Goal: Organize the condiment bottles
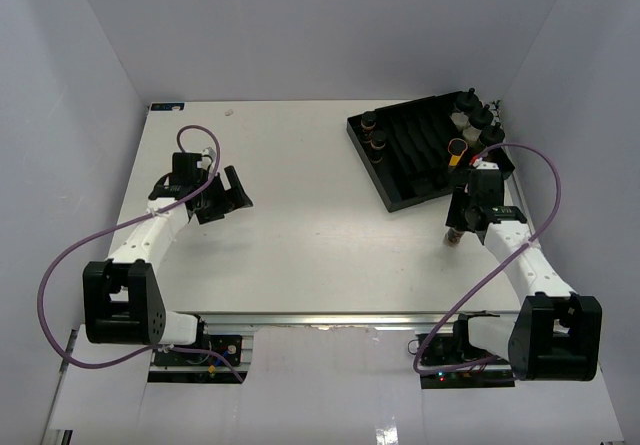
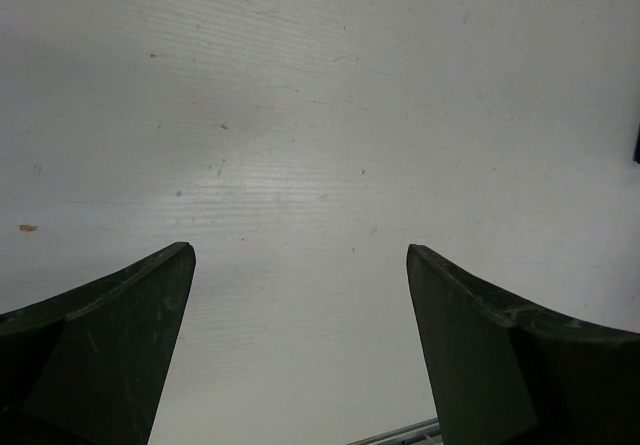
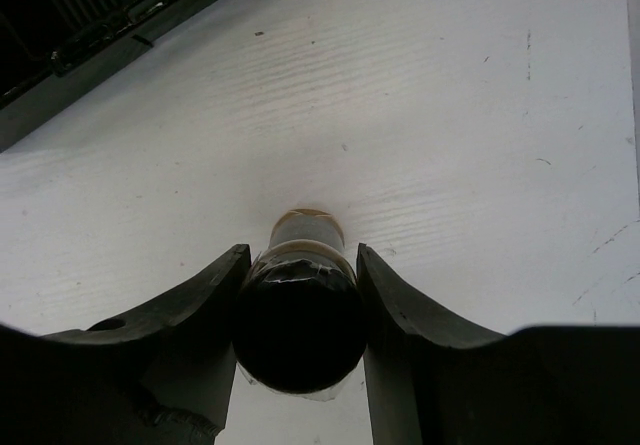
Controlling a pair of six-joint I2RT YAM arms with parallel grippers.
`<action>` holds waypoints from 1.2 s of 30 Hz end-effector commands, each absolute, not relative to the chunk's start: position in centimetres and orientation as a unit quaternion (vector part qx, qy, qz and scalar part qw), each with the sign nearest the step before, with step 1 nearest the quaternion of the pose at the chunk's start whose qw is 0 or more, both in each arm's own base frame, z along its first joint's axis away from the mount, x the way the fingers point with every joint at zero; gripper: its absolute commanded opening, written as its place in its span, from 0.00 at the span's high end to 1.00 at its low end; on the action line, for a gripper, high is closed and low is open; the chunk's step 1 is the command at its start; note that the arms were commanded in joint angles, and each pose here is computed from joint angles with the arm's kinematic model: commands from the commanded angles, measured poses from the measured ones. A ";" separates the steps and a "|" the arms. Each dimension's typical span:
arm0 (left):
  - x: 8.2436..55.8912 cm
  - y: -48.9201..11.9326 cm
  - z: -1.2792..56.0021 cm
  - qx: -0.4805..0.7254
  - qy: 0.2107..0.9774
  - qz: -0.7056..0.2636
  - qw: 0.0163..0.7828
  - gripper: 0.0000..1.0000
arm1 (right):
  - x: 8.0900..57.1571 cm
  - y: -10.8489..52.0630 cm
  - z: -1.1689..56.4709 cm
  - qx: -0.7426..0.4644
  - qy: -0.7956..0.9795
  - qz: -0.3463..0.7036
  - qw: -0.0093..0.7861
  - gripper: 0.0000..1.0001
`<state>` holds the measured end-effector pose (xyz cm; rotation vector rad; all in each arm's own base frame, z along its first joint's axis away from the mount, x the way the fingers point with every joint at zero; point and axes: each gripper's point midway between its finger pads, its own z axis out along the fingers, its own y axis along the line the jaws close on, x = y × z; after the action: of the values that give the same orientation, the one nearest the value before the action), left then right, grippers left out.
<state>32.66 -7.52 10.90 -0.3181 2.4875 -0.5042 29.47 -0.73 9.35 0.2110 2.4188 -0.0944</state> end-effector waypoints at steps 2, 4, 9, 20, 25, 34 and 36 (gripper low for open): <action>32.9 -7.9 13.2 -0.106 0.919 -0.200 0.323 0.02 | 32.6 3.0 18.7 0.039 0.898 0.012 0.438 0.92; 32.9 -8.1 13.4 -0.105 0.918 -0.206 0.323 0.02 | 33.4 4.9 21.2 0.018 0.890 0.031 0.454 0.92; 32.9 -8.7 13.9 -0.097 0.915 -0.222 0.323 0.02 | 36.2 8.9 24.7 -0.030 0.870 0.072 0.487 0.92; 33.2 -10.0 15.7 -0.093 0.902 -0.264 0.329 0.02 | 44.3 13.9 23.3 -0.098 0.857 0.092 0.498 0.92; 33.5 -10.0 15.5 -0.097 0.902 -0.263 0.329 0.02 | 45.5 14.5 19.7 -0.107 0.867 0.089 0.479 0.92; 34.3 -10.3 15.2 -0.102 0.901 -0.272 0.322 0.02 | 47.4 14.8 16.0 -0.109 0.863 0.082 0.486 0.91; 34.3 -10.3 15.0 -0.104 0.902 -0.271 0.321 0.02 | 47.7 14.9 15.1 -0.109 0.864 0.082 0.485 0.90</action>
<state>33.04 -9.75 12.98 -0.3015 2.4348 -0.6785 45.84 14.28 14.44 -0.2594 2.1994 0.1931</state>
